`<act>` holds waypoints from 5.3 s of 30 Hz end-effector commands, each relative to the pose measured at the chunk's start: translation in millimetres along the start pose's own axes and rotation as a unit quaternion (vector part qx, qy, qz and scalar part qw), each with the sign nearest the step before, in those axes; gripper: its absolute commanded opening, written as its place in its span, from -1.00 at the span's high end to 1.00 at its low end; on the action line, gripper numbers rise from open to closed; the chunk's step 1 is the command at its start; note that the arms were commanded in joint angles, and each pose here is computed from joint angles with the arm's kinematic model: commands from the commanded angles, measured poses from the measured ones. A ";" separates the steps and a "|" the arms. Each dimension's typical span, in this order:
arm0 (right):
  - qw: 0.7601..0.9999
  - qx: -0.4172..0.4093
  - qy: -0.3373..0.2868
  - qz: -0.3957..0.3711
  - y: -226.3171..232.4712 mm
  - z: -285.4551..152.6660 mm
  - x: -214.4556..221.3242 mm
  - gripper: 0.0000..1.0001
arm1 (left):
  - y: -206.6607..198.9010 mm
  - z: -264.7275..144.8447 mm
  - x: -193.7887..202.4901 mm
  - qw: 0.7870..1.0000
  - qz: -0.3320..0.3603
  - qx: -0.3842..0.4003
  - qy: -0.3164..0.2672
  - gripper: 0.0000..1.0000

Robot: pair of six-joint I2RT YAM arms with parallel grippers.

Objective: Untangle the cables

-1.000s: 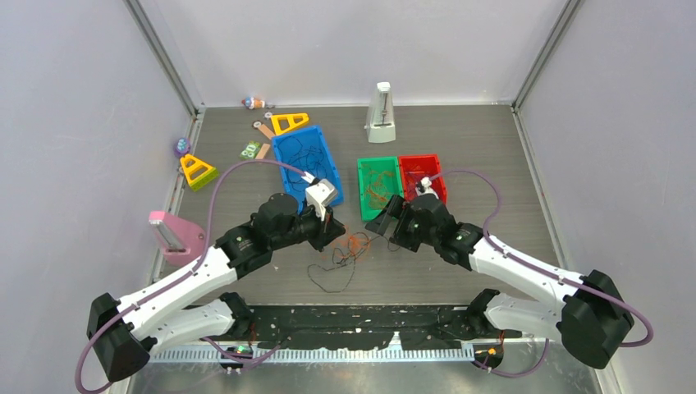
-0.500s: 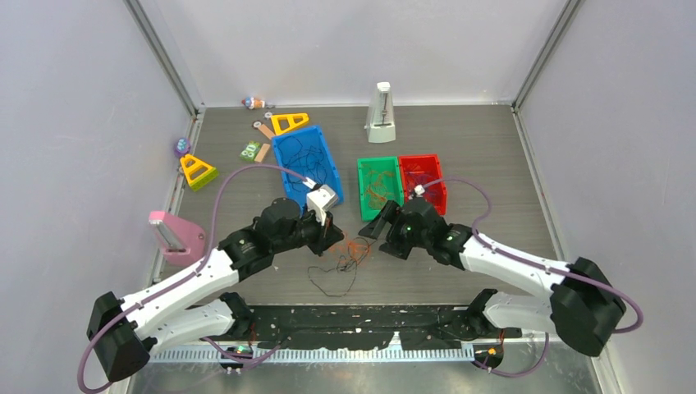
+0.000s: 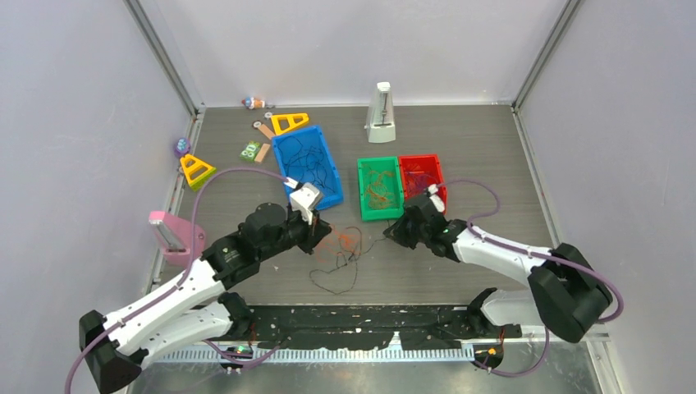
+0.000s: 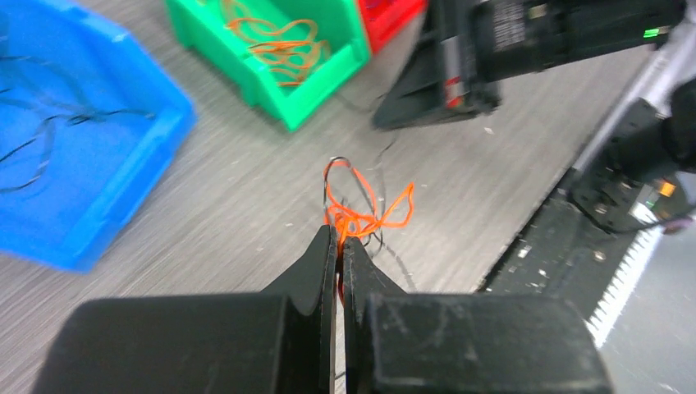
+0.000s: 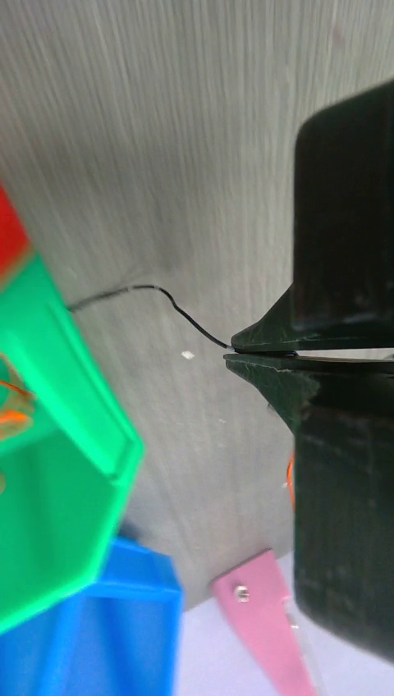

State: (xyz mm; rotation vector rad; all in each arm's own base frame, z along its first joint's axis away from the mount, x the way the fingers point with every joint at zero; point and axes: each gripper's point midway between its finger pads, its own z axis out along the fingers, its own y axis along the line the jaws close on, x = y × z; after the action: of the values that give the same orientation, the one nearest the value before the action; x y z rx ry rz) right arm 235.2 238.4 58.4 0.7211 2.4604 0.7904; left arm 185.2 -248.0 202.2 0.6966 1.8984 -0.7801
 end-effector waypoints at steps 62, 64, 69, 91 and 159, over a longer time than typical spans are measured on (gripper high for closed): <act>0.778 -0.312 -0.146 -0.526 140.4 -126.3 -2.6 -0.95 | -8.6 -87.5 -116.1 0.984 0.063 0.027 -0.162 1.00; 0.782 -0.280 -0.164 -0.532 136.3 -111.1 -12.5 -0.93 | -9.1 -89.2 -117.0 0.984 0.063 0.027 -0.164 1.00; 0.796 -0.230 -0.179 -0.530 123.5 -84.0 -23.3 -0.77 | -8.4 -97.5 -122.9 0.981 0.065 0.018 -0.179 1.00; 0.902 -0.081 -0.184 -0.382 71.5 -37.6 -53.5 0.89 | 72.8 -124.0 -122.9 0.956 0.019 -0.221 -0.192 1.00; 0.945 0.063 -0.204 -0.248 -75.5 -107.4 -85.4 0.89 | 96.4 250.6 -25.3 0.936 -0.100 -0.293 0.170 1.00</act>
State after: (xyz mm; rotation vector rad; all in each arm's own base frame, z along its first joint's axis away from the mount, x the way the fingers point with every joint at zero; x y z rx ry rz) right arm 210.4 92.1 106.6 0.2332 2.1759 0.2708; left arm 405.9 -371.9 112.1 0.2810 2.3686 -0.1540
